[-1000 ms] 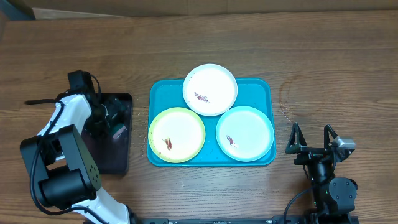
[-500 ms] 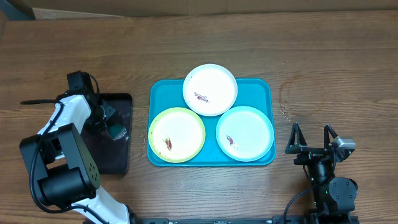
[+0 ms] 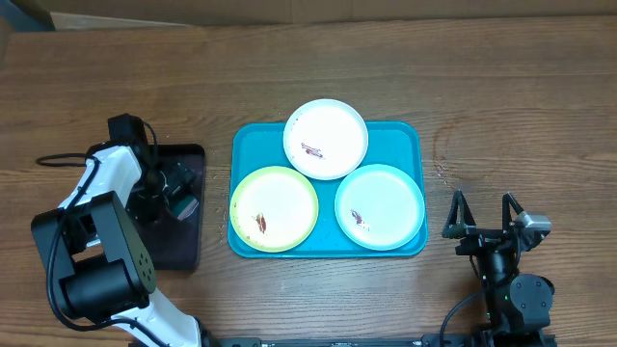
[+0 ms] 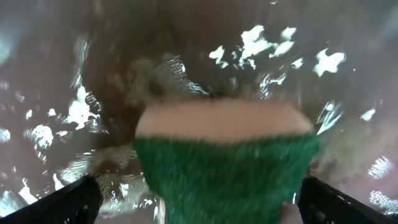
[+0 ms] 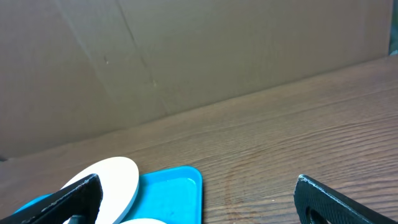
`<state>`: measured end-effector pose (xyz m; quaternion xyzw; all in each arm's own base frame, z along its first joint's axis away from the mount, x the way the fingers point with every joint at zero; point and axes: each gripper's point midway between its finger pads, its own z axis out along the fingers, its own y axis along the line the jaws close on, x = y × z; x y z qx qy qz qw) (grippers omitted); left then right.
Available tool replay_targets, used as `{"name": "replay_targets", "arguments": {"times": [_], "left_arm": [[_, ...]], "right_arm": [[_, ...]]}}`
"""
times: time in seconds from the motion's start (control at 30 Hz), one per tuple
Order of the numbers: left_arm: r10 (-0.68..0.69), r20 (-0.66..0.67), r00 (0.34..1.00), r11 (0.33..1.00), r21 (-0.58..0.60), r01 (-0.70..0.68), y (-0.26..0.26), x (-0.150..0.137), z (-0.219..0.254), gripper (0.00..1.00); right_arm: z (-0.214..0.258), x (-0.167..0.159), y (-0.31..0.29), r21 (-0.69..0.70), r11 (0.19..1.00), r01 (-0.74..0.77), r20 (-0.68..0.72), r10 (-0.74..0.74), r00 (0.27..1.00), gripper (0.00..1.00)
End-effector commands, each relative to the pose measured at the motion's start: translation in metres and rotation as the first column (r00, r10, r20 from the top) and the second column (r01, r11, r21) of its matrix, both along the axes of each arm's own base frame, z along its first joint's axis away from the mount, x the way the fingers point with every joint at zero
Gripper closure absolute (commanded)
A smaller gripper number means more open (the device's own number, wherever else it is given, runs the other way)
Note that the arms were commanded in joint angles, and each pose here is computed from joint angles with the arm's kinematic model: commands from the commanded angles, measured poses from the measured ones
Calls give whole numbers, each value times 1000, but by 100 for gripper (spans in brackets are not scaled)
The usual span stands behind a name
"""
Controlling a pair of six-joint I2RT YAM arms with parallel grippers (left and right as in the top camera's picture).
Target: Clean dirty plates on tray and stack at the side
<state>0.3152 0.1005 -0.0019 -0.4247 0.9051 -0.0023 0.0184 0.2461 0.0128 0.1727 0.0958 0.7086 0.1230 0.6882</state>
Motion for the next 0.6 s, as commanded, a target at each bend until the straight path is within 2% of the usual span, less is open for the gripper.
{"name": "replay_targets", "arguments": {"times": [0.0,0.07,0.1,0.23,0.27,0.3,0.33,0.37,0.57], "left_arm": [[-2,-57,998,986,-164,-8,-29,-17,-21,28],[-2,-58,998,986,-164,-7,-29,-17,-21,76],[-2,-59,998,986,-165,-8,-29,-17,-21,96],[-1,-60,998,983,-184,-10,-32,-18,-21,96],[-1,-59,998,983,-184,-10,-32,-18,-21,87],[-2,-59,998,983,-184,-9,-32,-18,-21,60],[-2,-59,998,983,-184,-9,-32,-18,-21,9],[-2,-59,998,983,-183,-9,-32,-18,-21,0],[-2,-82,997,978,-207,-15,-37,-24,-20,0]], "right_arm": [[-3,0,0,-4,1000,-2,1,2,1000,0],[-3,0,0,-4,1000,-2,1,2,1000,0],[-3,0,0,-4,1000,-2,1,2,1000,0],[-3,0,0,-4,1000,-2,1,2,1000,0],[-3,0,0,-4,1000,-2,1,2,1000,0],[-3,0,0,-4,1000,-2,1,2,1000,0],[-3,0,0,-4,1000,-2,1,2,1000,0],[-3,0,0,-4,1000,-2,1,2,1000,0],[-3,0,0,-4,1000,-2,1,2,1000,0]]}}
